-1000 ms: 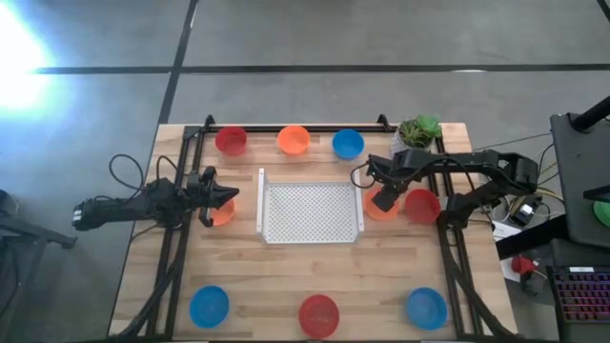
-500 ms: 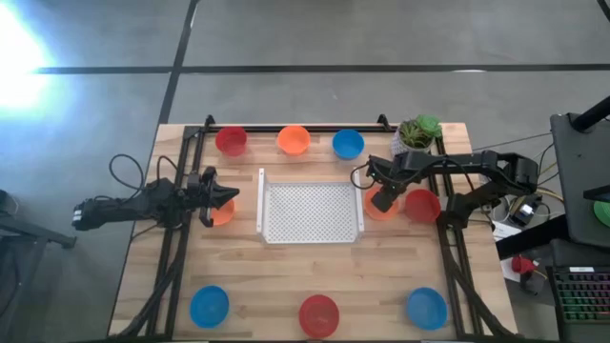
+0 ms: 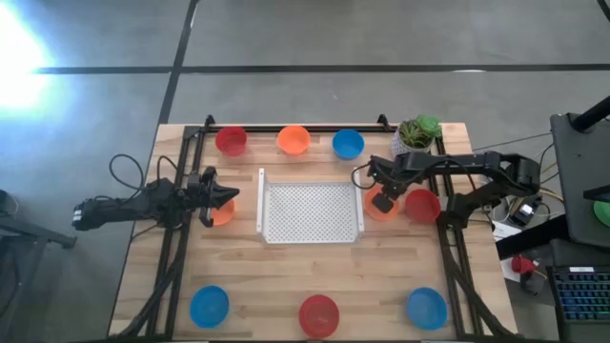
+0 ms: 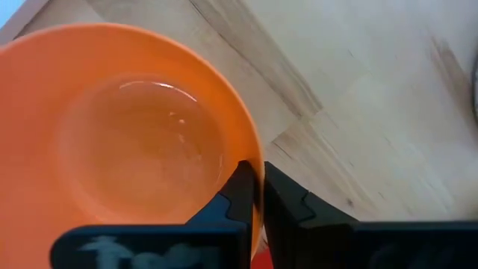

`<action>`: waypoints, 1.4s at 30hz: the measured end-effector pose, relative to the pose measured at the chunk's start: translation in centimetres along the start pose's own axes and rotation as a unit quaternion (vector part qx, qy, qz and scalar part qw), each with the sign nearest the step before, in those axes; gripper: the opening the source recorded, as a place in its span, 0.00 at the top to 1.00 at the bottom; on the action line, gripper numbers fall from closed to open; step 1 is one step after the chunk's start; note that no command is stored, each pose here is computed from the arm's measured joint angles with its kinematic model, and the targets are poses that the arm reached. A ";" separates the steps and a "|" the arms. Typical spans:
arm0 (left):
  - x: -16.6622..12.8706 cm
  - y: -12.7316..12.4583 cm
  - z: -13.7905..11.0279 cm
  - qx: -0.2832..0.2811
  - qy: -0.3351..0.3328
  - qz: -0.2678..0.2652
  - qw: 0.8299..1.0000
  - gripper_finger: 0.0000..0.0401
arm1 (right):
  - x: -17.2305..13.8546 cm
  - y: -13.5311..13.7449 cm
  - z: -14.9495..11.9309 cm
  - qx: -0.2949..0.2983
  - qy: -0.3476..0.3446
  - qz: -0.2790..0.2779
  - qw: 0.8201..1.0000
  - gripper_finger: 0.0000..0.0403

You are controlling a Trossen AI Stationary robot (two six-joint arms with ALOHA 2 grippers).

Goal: Pick & Place Mini bowls
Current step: Put the bottom right orange bowl on the shelf

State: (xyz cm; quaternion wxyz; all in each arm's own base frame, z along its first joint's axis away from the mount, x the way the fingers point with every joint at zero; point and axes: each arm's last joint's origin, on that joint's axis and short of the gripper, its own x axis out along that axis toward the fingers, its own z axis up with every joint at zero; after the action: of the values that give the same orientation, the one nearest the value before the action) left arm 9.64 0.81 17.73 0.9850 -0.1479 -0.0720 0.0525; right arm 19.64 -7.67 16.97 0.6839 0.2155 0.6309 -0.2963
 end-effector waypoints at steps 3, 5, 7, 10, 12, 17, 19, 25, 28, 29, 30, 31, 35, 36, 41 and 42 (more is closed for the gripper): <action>0.0 0.0 0.0 0.000 0.000 0.000 1.000 1.00 | -1.1 -0.2 -0.1 -0.004 -0.014 0.001 1.000 0.97; 0.0 0.0 0.0 0.000 0.000 0.000 1.000 1.00 | -1.9 -0.4 -0.3 -0.006 -0.022 0.001 1.000 0.98; 0.0 0.0 0.0 0.000 0.000 0.000 1.000 1.00 | -2.9 -0.6 -0.5 -0.006 -0.030 0.001 1.000 0.98; 0.0 0.0 0.0 0.000 -0.001 0.000 1.000 1.00 | -4.7 -1.0 -0.7 -0.004 -0.046 0.000 0.999 0.98; 0.0 0.0 0.0 0.000 -0.001 0.000 1.000 1.00 | -6.0 -1.2 -0.7 -0.001 -0.063 -0.004 0.998 0.98; 0.0 0.0 0.0 0.000 -0.001 -0.001 1.000 1.00 | -9.7 -1.7 -0.6 0.006 -0.103 0.001 0.995 0.98; 0.0 0.0 0.0 0.000 -0.001 0.000 1.000 1.00 | -11.2 -1.9 -0.5 0.007 -0.117 -0.003 0.993 0.98; 0.0 0.0 0.0 0.000 -0.001 0.000 1.000 1.00 | -15.7 -2.7 -0.3 0.021 -0.163 -0.036 0.986 0.98; 0.0 0.0 0.0 0.000 0.000 0.000 1.000 1.00 | -17.8 -2.8 0.1 0.020 -0.200 -0.026 0.979 0.98; 0.0 0.0 0.0 0.000 0.000 0.000 1.000 1.00 | -18.4 -2.8 0.2 0.020 -0.208 -0.023 0.978 0.98; 0.0 0.0 0.0 0.000 0.000 0.000 1.000 1.00 | -19.0 -2.8 0.4 0.023 -0.219 -0.019 0.975 0.98; 0.0 0.0 0.0 0.000 0.000 0.000 1.000 1.00 | -19.5 -2.8 0.7 0.025 -0.227 -0.016 0.973 0.98; 0.0 0.0 0.0 0.000 0.000 0.000 1.000 1.00 | -20.6 -2.4 2.1 0.019 -0.242 -0.012 0.970 0.98; 0.0 0.0 0.0 0.000 0.000 0.000 1.000 1.00 | -20.7 -2.2 2.5 0.010 -0.240 -0.012 0.971 0.98; 0.0 0.0 0.0 0.012 0.000 0.000 1.000 1.00 | -20.6 -0.9 4.9 -0.054 -0.215 0.028 0.975 0.98; 0.0 0.0 0.0 0.026 0.001 0.000 1.000 1.00 | -20.4 -0.6 5.4 -0.063 -0.211 0.031 0.975 0.98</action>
State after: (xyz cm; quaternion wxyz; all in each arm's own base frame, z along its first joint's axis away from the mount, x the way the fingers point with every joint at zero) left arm 9.65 0.81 17.71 0.9885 -0.1222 -0.0700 0.0545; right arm 22.59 -9.00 37.85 0.8226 0.1246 0.4828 -0.2734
